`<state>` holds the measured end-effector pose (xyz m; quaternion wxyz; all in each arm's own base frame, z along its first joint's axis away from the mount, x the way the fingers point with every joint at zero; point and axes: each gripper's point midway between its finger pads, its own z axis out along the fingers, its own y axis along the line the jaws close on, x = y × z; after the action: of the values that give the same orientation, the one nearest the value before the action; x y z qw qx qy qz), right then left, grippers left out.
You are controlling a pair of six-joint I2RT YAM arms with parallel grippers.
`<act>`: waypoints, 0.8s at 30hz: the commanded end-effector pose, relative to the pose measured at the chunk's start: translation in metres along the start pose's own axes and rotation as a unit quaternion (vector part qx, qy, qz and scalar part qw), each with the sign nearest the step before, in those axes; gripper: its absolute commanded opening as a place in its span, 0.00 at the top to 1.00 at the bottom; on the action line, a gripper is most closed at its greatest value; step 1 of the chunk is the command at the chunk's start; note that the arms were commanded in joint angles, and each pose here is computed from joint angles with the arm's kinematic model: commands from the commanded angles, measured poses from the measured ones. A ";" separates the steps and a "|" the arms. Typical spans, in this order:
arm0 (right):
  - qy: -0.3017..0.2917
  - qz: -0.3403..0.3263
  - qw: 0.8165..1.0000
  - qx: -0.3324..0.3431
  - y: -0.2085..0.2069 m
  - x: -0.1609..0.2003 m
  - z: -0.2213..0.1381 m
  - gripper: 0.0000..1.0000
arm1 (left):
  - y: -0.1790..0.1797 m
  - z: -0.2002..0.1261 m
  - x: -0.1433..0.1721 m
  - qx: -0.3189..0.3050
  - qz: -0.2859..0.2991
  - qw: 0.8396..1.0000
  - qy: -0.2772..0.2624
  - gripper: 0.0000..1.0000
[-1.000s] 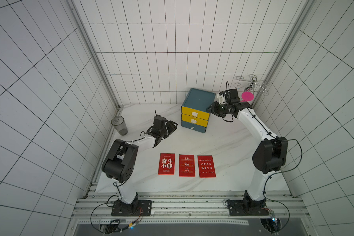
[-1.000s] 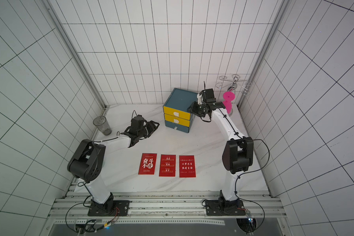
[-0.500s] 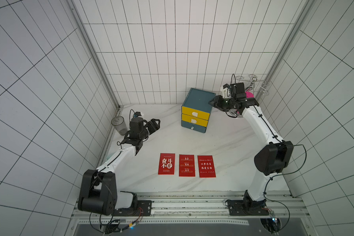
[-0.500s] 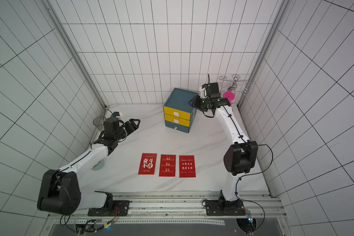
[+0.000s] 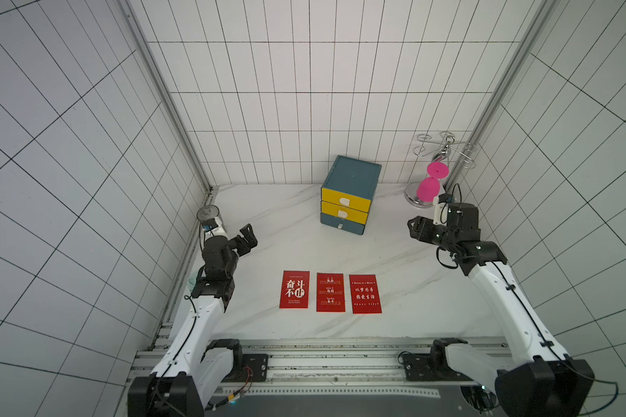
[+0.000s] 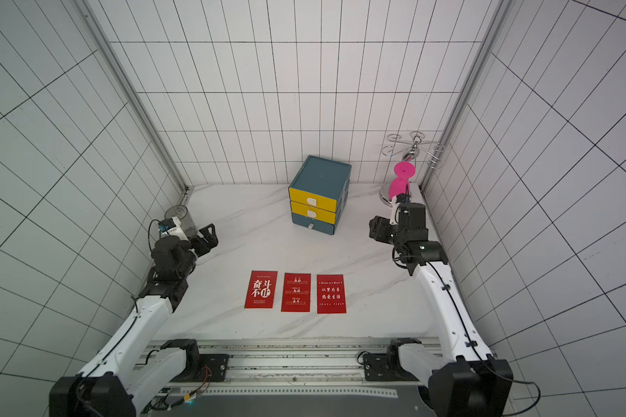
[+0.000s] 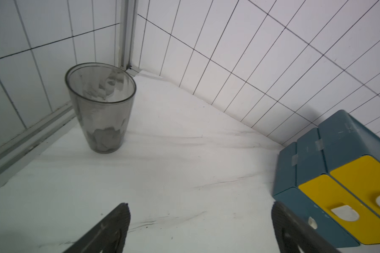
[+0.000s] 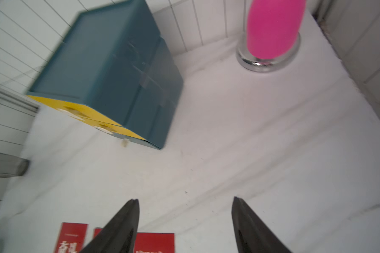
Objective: Take the postcards out of the drawer
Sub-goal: Reset both arms
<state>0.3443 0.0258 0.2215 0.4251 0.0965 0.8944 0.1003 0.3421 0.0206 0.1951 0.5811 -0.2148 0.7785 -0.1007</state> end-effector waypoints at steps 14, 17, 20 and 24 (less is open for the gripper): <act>-0.184 -0.088 0.972 0.117 -0.080 0.039 0.073 0.01 | 0.040 0.038 0.023 -0.060 0.107 0.991 -0.062 0.01; -0.196 -0.098 0.970 0.102 -0.075 0.035 0.086 0.01 | 0.037 0.047 0.020 -0.050 0.115 0.990 -0.068 0.01; -0.192 -0.092 0.971 0.106 -0.084 0.044 0.113 0.01 | 0.034 0.057 0.021 -0.041 0.130 0.989 -0.066 0.01; -0.196 -0.098 0.972 0.088 -0.079 0.046 0.109 0.01 | 0.040 0.076 0.039 -0.041 0.132 0.989 -0.058 0.01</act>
<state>0.3832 -0.0272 0.0694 0.5276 0.0694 0.8453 -0.0482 0.3838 0.0469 0.1128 0.5976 -0.1540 0.7865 0.0221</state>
